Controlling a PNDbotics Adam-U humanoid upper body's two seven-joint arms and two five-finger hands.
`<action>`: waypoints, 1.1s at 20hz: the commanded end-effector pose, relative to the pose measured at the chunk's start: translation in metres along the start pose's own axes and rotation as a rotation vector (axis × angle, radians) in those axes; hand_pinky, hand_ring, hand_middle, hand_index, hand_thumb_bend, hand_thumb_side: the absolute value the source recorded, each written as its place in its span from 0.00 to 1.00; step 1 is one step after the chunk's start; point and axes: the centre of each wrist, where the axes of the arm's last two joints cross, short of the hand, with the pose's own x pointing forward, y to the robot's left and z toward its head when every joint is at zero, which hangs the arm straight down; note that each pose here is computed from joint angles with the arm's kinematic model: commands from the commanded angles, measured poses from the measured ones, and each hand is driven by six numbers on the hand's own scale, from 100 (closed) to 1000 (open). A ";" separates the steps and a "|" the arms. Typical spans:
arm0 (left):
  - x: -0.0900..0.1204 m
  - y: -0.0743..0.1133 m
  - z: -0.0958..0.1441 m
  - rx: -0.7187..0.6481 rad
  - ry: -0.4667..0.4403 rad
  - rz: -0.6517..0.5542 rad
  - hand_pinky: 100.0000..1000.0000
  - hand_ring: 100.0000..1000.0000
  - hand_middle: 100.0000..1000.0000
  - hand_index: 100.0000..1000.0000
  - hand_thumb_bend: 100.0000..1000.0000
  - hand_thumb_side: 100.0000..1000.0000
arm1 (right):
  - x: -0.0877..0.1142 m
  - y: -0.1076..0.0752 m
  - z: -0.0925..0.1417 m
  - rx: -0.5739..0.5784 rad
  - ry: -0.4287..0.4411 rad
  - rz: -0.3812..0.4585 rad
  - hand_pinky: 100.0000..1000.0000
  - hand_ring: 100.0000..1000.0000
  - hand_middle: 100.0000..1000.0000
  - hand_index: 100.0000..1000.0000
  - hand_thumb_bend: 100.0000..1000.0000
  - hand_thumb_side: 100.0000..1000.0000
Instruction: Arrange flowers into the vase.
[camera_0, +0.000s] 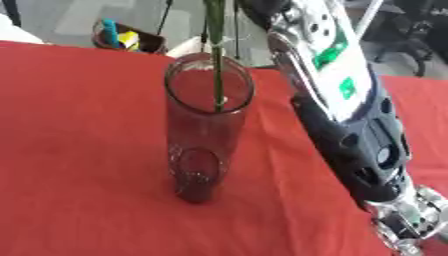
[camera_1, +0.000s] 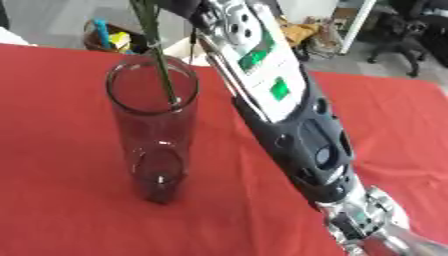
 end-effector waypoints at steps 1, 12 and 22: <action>0.005 0.000 -0.003 -0.011 -0.015 -0.005 0.43 0.39 0.63 0.73 0.00 0.95 | 0.007 -0.005 0.000 0.002 -0.032 0.031 0.82 1.00 0.29 0.28 0.00 0.59; 0.005 0.000 -0.002 -0.007 -0.009 -0.008 0.43 0.39 0.64 0.73 0.00 0.95 | 0.001 -0.002 0.006 0.023 -0.013 0.046 0.82 1.00 0.29 0.28 0.00 0.60; 0.004 0.000 -0.001 -0.008 -0.002 -0.010 0.43 0.39 0.64 0.73 0.00 0.96 | -0.005 0.002 0.011 0.063 0.007 0.056 0.83 1.00 0.29 0.28 0.00 0.61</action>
